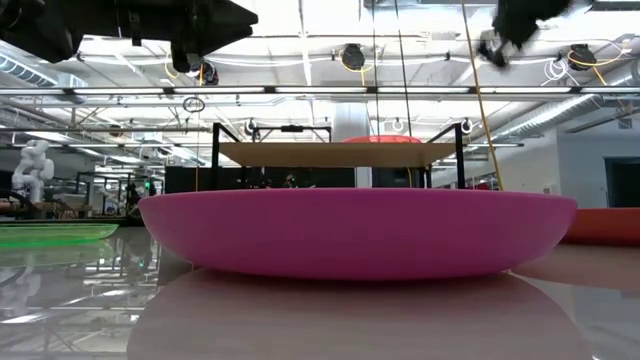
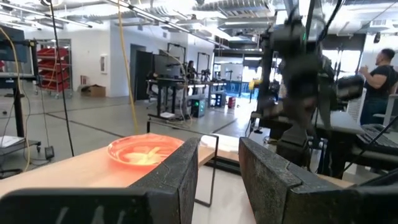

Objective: Place and stack plates onto a shelf
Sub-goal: Stack the light pink plate on top of the light orange plate on the shelf

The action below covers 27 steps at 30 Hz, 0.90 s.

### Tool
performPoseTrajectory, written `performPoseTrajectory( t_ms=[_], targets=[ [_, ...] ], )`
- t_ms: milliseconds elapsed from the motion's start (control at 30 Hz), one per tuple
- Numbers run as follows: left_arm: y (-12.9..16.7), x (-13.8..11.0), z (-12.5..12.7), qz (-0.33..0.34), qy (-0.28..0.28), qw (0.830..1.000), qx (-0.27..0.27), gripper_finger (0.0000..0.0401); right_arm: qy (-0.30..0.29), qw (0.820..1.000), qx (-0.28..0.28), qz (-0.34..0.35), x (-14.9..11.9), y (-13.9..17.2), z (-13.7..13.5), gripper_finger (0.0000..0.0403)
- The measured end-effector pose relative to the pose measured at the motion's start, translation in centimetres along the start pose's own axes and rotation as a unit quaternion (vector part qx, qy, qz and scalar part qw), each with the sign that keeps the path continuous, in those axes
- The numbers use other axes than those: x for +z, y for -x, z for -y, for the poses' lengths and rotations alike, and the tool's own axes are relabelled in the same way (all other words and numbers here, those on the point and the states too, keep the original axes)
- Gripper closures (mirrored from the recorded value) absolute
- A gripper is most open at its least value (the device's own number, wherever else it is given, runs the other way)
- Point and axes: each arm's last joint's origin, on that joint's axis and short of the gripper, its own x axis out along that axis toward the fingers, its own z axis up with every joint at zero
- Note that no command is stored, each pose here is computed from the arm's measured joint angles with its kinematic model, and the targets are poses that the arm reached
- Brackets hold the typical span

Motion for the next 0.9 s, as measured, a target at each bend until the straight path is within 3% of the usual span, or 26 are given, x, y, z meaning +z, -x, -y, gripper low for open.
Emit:
performPoseTrajectory(
  t_ms=[133,233,667,900],
  targets=[
    [0.0,-0.2,0.0,-0.009,0.004,1.000,0.000,0.0279,-0.047,0.996,0.020,-0.075,-3.8,-4.0,1.4,0.0321],
    [0.0,-0.2,0.0,-0.011,0.003,1.000,0.000,0.0279,-0.049,0.993,0.034,-0.106,-5.5,-5.9,1.8,0.0321],
    [0.0,-0.3,0.0,-0.014,0.000,1.000,0.000,0.0279,0.026,0.980,0.077,-0.179,-7.1,-12.4,-0.1,0.0320],
    [0.0,-0.5,0.0,-0.023,-0.004,1.000,-0.001,0.0279,0.047,0.969,0.042,-0.237,-8.8,-15.1,0.0,0.0320]
  ],
)
